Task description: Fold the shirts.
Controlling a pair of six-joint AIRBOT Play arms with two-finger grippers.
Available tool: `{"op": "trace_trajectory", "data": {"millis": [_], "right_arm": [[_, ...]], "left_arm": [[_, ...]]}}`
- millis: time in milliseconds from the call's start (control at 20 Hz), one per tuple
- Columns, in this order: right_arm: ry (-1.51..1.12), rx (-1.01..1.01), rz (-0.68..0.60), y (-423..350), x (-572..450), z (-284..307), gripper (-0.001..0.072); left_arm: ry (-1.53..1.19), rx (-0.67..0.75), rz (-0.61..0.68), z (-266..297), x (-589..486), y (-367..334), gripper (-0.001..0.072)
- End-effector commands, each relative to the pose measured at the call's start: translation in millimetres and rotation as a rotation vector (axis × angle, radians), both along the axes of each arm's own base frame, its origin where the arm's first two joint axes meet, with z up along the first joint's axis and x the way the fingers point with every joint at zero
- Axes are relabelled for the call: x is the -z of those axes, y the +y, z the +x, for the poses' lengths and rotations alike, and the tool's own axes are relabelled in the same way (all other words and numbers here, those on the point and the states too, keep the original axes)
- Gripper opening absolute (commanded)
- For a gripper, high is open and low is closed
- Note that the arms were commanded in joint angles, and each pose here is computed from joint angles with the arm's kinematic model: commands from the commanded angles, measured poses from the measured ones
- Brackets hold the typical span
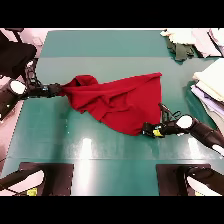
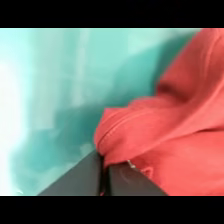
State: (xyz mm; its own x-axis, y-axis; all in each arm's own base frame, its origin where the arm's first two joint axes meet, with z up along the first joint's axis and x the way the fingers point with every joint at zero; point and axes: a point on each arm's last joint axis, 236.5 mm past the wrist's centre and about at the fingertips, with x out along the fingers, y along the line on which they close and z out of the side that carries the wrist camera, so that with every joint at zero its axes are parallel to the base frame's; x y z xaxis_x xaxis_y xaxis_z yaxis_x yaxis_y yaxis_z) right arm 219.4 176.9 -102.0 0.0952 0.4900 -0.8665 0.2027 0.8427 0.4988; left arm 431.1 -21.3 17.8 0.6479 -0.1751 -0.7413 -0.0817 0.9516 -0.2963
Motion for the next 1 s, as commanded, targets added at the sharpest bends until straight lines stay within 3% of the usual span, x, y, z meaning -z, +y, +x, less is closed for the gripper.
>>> {"op": "trace_trajectory", "data": {"millis": [0, 100, 250, 300, 350, 400, 450, 600, 850, 950], "right_arm": [[-0.048, -0.029, -0.056, -9, -14, 4, 0.002], [-0.083, -0.036, -0.085, -17, -24, 3, 0.002], [-0.136, -0.025, -0.074, -18, -42, 5, 0.002], [-0.142, -0.024, -0.07, -18, -46, 4, 0.002], [-0.149, -0.024, -0.067, -18, -49, 4, 0.002], [-0.152, -0.026, -0.065, -18, -50, 3, 0.002], [-0.151, -0.029, -0.068, -18, -50, 2, 0.002], [-0.112, -0.041, -0.085, -20, -40, -1, 0.002], [-0.11, -0.029, -0.088, -20, -34, 3, 0.002], [-0.103, -0.033, -0.089, -20, -34, 1, 0.002]], "left_arm": [[-0.139, 0.027, 0.271, 23, -17, 41, 0.0032], [-0.186, 0.077, 0.438, 30, -27, 60, 0.0032], [-0.201, 0.08, 0.452, 32, -30, 60, 0.0035], [-0.202, 0.07, 0.427, 32, -29, 58, 0.0093], [-0.199, 0.062, 0.408, 32, -29, 56, 0.0397], [-0.186, 0.052, 0.384, 30, -26, 55, 0.0629], [-0.163, 0.055, 0.378, 27, -22, 54, 0.0664], [-0.045, 0.025, 0.298, 7, -3, 49, 0.0664], [0.287, 0.015, -0.136, -66, 56, -29, 0.0663], [0.278, -0.061, -0.208, -68, 76, -32, 0.0663]]}}
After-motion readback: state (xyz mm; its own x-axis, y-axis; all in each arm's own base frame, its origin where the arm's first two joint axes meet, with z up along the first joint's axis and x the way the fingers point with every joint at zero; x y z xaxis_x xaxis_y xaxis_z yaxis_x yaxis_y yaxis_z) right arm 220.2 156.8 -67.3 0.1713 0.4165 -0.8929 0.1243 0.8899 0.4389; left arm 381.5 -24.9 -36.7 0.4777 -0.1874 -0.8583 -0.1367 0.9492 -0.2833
